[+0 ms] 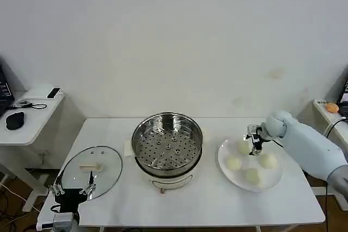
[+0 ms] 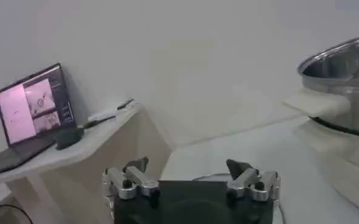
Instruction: Take steamed baozi put them in steamer then cover it.
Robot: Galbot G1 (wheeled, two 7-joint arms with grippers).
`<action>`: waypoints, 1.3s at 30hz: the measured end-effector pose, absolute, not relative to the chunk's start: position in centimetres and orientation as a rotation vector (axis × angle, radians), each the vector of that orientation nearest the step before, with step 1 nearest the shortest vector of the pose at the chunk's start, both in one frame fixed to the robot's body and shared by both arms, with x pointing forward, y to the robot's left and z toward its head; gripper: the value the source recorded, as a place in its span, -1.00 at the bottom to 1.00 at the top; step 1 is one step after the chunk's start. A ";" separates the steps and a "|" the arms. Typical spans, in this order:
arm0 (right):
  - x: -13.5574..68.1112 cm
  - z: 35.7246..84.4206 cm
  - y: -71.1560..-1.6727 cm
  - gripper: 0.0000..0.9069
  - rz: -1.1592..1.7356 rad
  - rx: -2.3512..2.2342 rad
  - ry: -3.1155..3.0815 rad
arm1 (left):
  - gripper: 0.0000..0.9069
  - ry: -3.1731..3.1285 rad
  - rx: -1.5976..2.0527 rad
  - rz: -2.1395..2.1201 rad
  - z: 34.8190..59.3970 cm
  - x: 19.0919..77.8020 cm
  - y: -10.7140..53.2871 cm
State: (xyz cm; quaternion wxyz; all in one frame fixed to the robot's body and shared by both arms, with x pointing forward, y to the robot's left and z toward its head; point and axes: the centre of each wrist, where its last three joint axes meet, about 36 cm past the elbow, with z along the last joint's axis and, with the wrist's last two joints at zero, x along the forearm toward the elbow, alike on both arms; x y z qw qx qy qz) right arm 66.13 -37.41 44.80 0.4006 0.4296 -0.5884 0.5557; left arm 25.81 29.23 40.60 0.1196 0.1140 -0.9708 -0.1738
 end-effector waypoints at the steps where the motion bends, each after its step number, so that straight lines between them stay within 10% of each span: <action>1: 66.1 44.8 -37.4 0.51 1.405 1.086 -1.488 | 1.00 -2.838 0.334 -0.507 40.6 25.8 29.2; 39: 68.0 66.9 -27.8 0.49 1.652 1.339 -1.622 | 1.00 -2.848 0.346 -0.483 41.6 25.5 29.7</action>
